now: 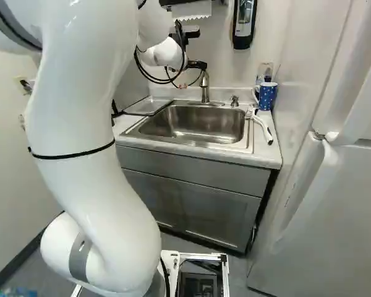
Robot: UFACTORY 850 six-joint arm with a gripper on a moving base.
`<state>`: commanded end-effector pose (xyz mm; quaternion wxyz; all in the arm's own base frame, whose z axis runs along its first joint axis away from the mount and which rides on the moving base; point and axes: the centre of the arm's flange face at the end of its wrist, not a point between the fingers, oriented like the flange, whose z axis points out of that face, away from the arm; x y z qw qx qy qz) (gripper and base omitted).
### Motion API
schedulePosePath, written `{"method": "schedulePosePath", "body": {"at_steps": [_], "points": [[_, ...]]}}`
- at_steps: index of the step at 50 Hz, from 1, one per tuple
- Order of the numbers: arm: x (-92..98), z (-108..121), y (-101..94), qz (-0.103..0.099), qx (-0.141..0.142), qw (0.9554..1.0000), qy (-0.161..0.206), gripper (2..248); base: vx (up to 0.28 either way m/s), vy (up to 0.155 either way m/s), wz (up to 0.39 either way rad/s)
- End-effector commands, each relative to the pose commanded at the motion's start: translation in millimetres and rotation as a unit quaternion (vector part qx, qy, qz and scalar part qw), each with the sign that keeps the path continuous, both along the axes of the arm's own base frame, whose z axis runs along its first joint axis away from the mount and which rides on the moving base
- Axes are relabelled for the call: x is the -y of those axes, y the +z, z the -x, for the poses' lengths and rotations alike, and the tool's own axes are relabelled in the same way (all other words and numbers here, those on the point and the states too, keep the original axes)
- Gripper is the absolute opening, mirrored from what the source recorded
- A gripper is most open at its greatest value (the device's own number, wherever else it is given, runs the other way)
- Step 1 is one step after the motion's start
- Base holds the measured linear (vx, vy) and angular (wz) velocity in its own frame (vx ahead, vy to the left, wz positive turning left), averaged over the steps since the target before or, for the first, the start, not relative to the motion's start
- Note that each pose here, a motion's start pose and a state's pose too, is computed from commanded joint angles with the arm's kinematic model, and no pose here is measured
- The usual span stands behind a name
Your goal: Rinse the cup and place it in the tray
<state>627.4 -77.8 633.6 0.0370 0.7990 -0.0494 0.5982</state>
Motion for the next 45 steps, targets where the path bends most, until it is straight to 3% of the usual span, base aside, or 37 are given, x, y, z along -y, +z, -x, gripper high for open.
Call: {"method": "schedulePosePath", "body": {"at_steps": [14, 45], "points": [[0.0, -0.5, 1.0, 0.001, 0.006, 1.0000, 0.000, 247, 0.000, 0.000, 0.000], [1.6, -7.3, 10.8, 0.008, 0.064, 0.9979, -0.001, 247, 0.000, 0.000, 0.000]]}}
